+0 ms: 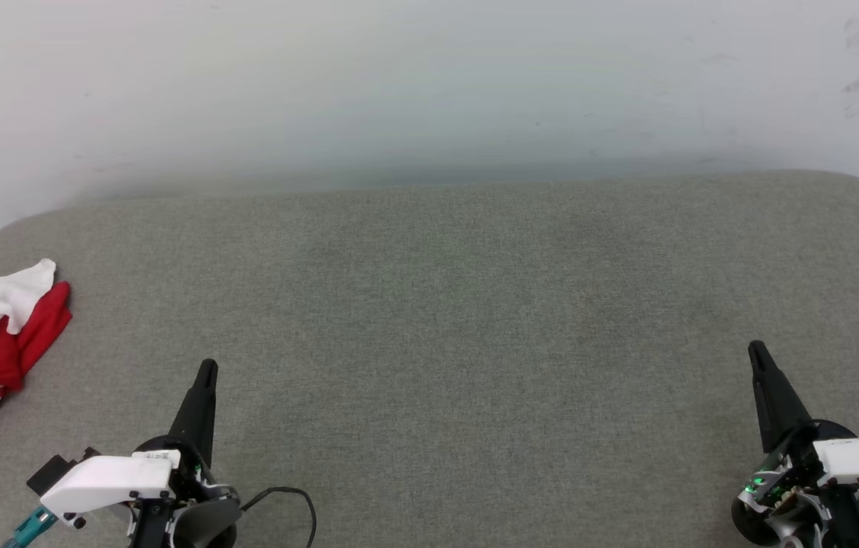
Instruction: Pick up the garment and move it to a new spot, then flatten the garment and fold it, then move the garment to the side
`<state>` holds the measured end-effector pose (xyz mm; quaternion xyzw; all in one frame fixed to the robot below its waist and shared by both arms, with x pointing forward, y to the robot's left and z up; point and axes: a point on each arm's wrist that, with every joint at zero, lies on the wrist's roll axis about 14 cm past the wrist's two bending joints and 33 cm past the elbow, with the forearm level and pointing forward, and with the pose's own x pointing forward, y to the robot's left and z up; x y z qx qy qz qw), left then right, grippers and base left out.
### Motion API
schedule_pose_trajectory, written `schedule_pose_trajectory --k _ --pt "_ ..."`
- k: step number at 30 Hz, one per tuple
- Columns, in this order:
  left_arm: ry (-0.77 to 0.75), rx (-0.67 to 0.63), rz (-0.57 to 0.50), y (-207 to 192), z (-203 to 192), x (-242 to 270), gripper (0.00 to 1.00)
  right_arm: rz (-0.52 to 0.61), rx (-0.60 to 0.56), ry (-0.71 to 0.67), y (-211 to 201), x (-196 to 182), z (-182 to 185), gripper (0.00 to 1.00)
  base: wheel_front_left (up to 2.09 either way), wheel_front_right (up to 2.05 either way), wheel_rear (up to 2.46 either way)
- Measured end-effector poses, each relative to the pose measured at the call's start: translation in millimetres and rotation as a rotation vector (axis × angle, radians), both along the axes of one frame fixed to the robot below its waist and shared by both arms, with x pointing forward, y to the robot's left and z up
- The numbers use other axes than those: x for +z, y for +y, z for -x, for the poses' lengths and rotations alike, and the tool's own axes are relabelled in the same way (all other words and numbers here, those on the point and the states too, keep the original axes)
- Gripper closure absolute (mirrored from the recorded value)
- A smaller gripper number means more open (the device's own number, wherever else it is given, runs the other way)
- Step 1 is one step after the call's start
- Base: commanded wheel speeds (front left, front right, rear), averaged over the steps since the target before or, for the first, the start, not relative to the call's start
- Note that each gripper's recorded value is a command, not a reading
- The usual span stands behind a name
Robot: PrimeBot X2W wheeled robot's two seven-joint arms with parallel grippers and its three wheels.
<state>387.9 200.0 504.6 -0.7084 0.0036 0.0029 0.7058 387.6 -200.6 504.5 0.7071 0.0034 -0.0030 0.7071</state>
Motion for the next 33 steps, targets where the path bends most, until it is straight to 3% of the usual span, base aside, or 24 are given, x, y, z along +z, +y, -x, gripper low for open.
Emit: schedule_pose_trajectory --k 33 --pt "0.0 0.0 0.0 0.0 0.0 0.0 1.0 0.0 0.0 0.0 0.1 0.0 0.0 1.0 0.0 0.0 0.0"
